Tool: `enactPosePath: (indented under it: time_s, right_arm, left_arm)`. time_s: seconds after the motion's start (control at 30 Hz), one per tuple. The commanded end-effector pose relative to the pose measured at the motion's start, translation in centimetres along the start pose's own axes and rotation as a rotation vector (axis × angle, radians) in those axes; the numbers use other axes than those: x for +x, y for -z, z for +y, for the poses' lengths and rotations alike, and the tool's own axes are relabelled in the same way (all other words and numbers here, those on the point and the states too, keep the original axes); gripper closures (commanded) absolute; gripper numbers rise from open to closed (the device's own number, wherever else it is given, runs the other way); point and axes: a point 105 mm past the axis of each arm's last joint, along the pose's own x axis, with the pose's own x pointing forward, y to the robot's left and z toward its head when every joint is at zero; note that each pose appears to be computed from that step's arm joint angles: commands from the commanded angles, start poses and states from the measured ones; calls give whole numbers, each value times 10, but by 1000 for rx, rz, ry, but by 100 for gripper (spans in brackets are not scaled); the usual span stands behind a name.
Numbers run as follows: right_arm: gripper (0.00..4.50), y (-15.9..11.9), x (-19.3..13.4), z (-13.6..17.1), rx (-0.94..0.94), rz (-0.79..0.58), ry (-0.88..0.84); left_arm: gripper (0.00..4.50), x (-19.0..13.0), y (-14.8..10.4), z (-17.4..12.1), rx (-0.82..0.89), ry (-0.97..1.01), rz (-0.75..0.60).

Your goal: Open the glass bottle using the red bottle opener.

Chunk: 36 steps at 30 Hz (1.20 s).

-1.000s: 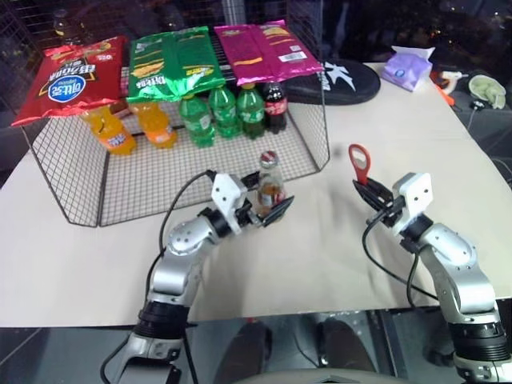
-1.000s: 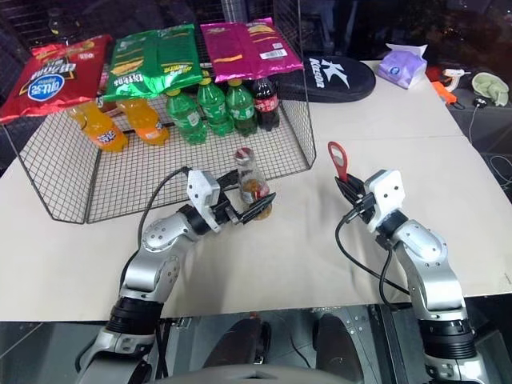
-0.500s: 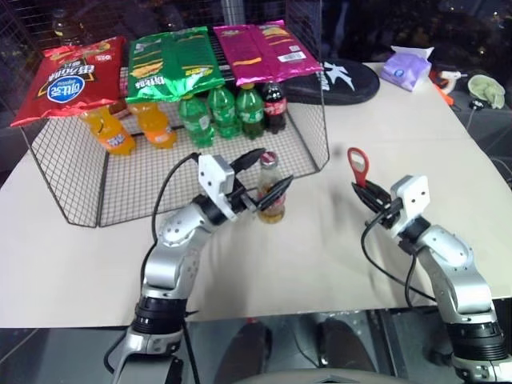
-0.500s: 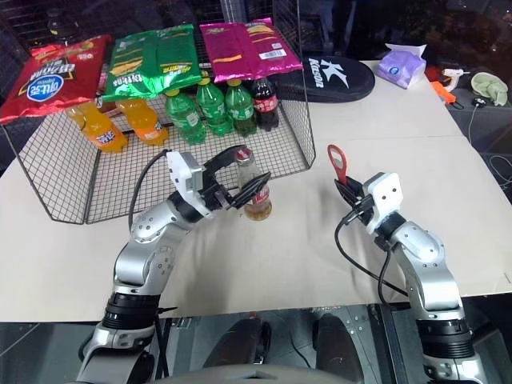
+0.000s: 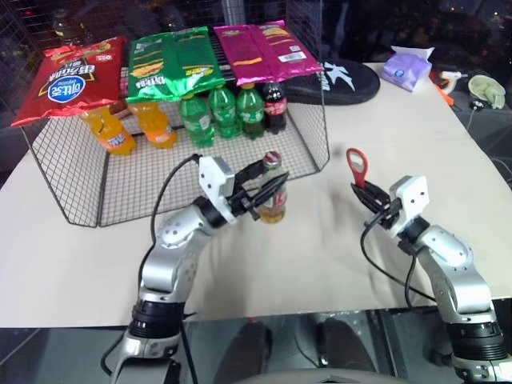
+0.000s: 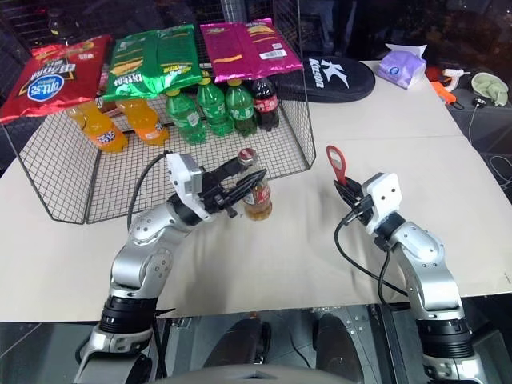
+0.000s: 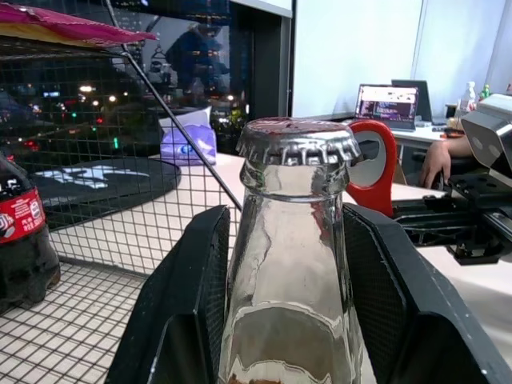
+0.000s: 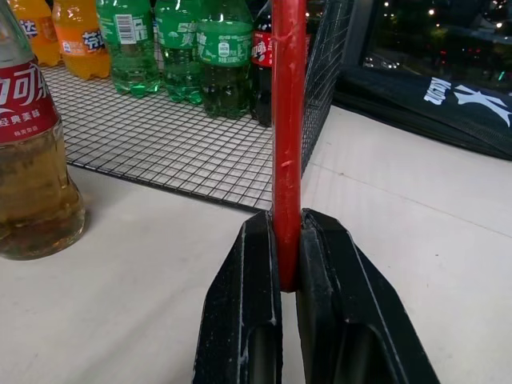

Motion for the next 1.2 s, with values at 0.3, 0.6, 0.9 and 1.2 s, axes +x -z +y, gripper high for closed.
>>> enactPosePath:
  time_s: [0.3, 0.6, 0.9, 1.2]
  right_arm:
    - [450, -22, 7, 4, -54, -76, -26]
    - [450, -51, 44, 40, -346, -134, -167]
    - [450, -64, 68, 73, -538, -242, -224]
    - [450, -63, 74, 86, -743, -300, -260]
  left_arm:
    - [252, -6, -1, -1, 30, 14, 21]
    - [252, -6, 6, 0, 16, 0, 34]
    - [252, -6, 8, -1, 11, -2, 33]
    - [252, -3, 9, -2, -2, 1, 26]
